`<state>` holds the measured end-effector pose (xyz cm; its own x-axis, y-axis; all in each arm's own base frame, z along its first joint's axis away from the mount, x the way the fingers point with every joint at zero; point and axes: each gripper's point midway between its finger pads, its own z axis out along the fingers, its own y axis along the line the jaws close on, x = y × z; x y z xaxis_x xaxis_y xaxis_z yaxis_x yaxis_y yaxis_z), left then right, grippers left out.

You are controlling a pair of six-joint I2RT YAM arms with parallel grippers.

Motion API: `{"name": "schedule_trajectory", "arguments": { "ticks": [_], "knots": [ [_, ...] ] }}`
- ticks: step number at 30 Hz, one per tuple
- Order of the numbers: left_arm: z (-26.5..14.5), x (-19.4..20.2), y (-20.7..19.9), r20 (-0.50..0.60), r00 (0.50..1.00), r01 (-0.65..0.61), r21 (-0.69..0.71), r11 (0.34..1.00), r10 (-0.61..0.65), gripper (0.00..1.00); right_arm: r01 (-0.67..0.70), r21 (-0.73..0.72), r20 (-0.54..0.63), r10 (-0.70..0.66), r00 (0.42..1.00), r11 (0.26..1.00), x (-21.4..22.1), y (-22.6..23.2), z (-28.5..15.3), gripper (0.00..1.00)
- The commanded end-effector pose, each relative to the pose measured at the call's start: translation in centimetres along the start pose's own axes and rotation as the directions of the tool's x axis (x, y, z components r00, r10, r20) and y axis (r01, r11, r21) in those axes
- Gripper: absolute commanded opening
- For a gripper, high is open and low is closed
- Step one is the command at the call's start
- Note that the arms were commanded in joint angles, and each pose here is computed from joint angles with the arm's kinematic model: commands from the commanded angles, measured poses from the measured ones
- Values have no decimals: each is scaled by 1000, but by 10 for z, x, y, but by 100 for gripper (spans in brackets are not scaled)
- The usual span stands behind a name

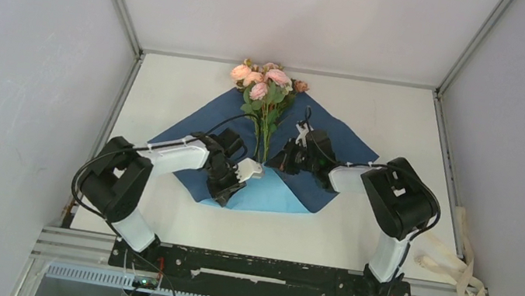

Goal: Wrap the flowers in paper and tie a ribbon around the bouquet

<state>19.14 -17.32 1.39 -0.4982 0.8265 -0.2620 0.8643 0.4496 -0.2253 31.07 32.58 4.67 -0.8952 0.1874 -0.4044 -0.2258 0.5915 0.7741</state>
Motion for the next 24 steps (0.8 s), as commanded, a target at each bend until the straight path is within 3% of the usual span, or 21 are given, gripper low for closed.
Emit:
{"name": "schedule_trajectory", "arguments": {
  "ticks": [1,7,12,18,24],
  "knots": [
    [-1,5,1,14,1000,-7,-14,1000,7,30,25,-23,153,-22,988,999,-47,16,-1,8],
    [-1,5,1,17,1000,-11,-15,1000,11,30,164,90,122,-175,977,982,-29,26,-39,8],
    [-1,5,2,15,1000,-8,-18,1000,8,30,283,235,38,-299,953,930,20,31,-71,9],
    [0,5,3,8,1000,-4,-15,1000,4,30,217,213,-67,-207,976,953,88,12,-71,8],
    [-18,-7,-1,66,997,-42,-28,999,44,30,158,362,-133,-117,984,919,108,-37,-69,6]
  ]
}}
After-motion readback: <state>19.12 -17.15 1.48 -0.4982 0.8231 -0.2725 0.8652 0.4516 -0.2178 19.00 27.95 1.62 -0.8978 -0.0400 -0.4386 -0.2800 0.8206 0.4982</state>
